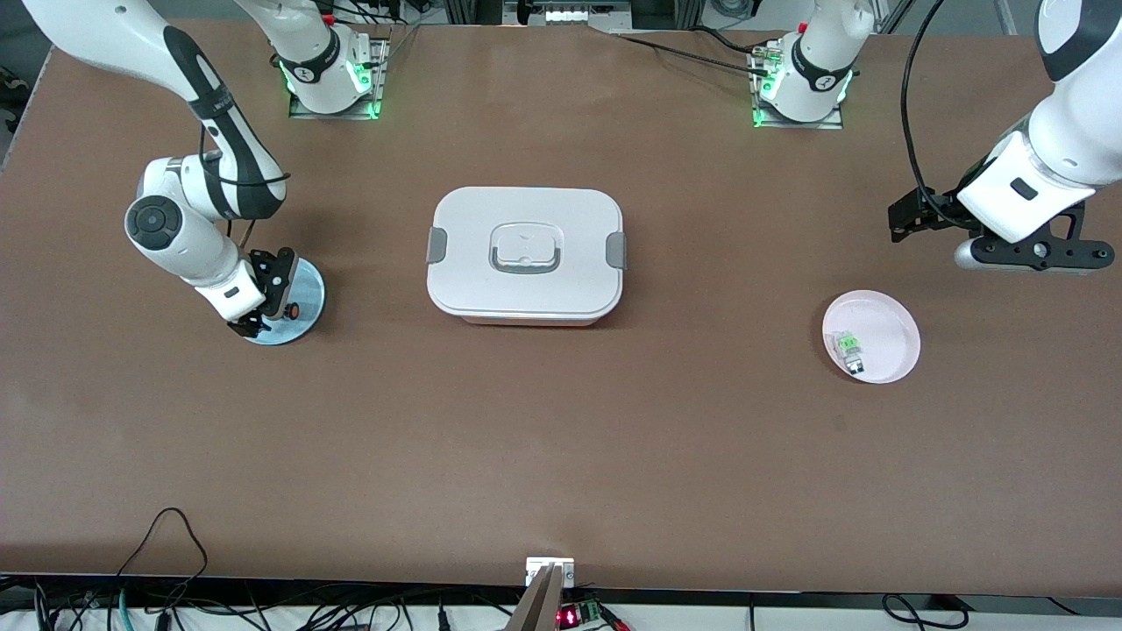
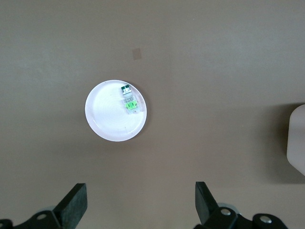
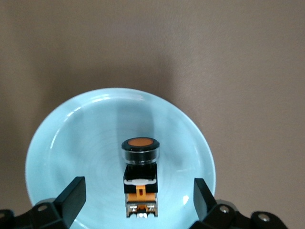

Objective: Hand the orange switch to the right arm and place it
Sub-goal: 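Open the right gripper to release the switch on the plate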

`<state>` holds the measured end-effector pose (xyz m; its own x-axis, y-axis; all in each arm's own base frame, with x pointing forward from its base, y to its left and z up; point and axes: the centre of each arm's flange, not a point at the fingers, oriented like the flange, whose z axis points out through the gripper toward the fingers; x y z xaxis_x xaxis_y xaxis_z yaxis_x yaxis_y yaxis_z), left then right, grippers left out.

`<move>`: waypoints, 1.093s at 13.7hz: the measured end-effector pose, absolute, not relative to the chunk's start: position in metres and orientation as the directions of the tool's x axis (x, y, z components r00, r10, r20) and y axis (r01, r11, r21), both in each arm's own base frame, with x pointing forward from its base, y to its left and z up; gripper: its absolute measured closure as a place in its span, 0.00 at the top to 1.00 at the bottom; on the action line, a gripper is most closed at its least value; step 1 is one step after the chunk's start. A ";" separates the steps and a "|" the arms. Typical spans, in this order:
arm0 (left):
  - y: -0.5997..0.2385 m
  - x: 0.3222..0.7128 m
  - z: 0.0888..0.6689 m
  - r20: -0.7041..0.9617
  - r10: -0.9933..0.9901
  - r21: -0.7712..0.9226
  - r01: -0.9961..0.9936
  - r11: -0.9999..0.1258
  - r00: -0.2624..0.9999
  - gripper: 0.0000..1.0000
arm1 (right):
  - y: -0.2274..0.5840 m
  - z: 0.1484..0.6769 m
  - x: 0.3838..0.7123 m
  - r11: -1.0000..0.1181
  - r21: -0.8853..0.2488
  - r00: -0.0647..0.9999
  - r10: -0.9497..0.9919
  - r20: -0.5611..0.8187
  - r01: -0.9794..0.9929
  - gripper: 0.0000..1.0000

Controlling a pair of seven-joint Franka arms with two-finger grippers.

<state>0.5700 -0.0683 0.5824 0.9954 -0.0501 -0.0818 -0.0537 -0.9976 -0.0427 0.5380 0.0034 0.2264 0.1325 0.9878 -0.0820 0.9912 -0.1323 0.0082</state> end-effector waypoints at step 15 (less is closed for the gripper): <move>-0.070 0.570 0.582 -0.083 -0.054 -0.043 -0.058 -0.997 0.995 1.00 | 0.106 0.475 0.592 -0.737 -0.126 0.741 0.671 -0.023 0.664 1.00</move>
